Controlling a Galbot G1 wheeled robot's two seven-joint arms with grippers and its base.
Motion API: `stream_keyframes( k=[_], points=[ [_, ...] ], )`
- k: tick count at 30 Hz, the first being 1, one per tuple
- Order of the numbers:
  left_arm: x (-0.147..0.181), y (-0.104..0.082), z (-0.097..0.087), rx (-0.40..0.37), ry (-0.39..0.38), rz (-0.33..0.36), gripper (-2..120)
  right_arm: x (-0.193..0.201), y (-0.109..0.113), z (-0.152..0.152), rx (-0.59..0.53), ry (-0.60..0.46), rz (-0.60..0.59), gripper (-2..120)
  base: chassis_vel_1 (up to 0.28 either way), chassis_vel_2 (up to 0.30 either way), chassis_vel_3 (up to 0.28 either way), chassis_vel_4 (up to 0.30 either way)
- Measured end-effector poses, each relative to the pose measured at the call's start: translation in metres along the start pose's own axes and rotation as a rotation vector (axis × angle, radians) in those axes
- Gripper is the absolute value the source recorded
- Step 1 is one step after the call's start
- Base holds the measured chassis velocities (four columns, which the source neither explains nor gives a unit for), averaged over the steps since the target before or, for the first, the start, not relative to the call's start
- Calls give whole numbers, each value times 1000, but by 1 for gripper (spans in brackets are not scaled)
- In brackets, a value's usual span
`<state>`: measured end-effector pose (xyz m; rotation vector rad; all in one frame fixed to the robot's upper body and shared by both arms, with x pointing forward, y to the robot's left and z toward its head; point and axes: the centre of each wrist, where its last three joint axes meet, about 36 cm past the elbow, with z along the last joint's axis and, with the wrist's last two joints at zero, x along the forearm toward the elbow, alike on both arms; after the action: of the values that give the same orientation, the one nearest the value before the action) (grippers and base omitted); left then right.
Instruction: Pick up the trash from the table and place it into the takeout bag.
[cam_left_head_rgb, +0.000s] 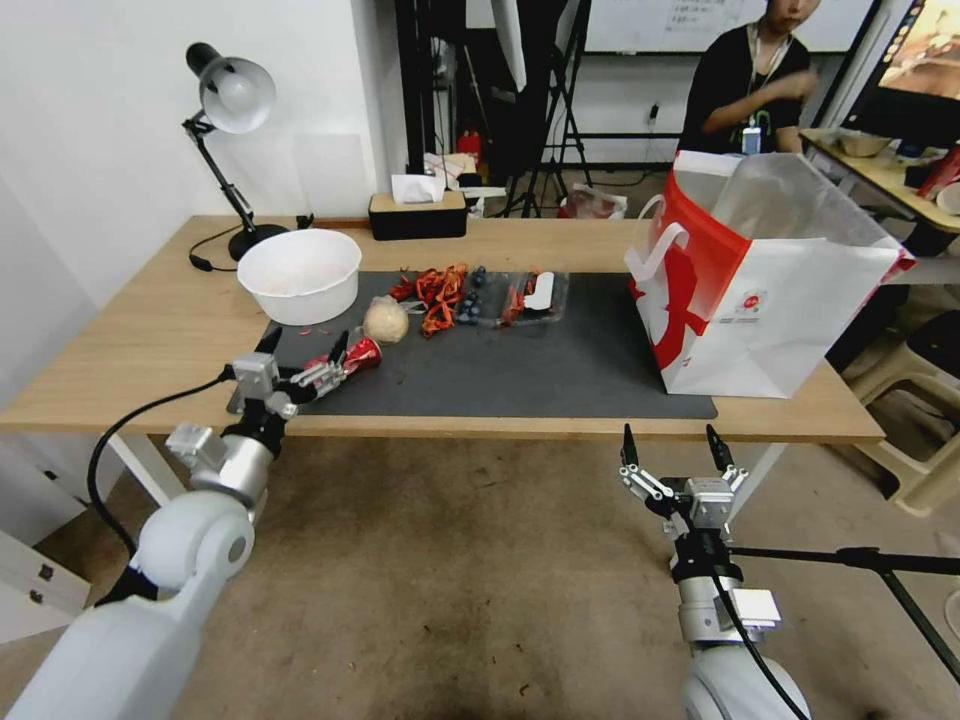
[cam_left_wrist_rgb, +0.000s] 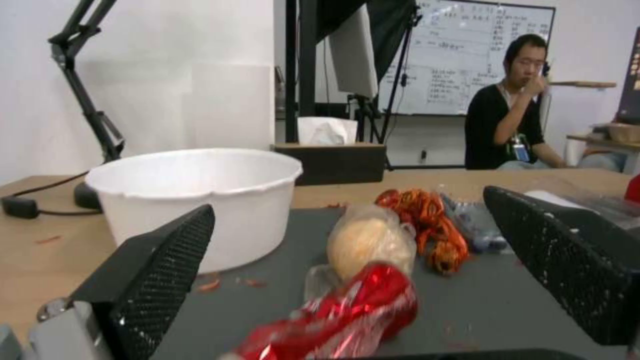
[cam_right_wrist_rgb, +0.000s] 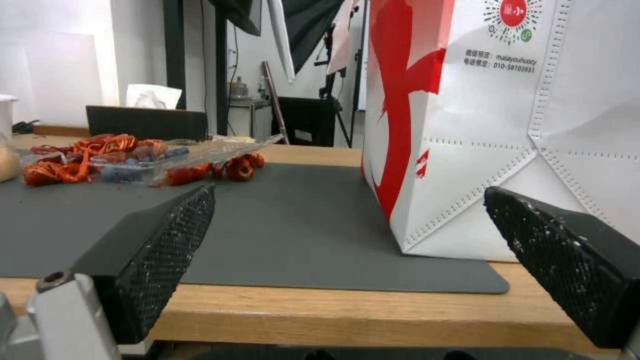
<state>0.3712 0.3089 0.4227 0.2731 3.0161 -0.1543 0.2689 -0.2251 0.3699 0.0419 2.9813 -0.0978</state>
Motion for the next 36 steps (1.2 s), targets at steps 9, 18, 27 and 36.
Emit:
stream_keyframes(
  k=[9, 18, 27, 36],
  points=[
    [25, -1, 17, -22, 2, -22, 100, 0, 0, 1, -4, 3, 6, 100, 0, 0, 0, 0],
    [41, 2, 34, -33, 13, -27, 100, 1, 0, 2, -4, 6, 6, 100, 0, 0, 0, 0],
    [27, 12, 31, -78, 33, 14, 100, 2, 1, 3, -4, 6, 5, 100, 0, 0, 0, 0],
    [1, 41, 9, -135, 195, 117, 100, 1, 1, 3, -3, 2, 4, 100, 0, 0, 0, 0]
  ],
)
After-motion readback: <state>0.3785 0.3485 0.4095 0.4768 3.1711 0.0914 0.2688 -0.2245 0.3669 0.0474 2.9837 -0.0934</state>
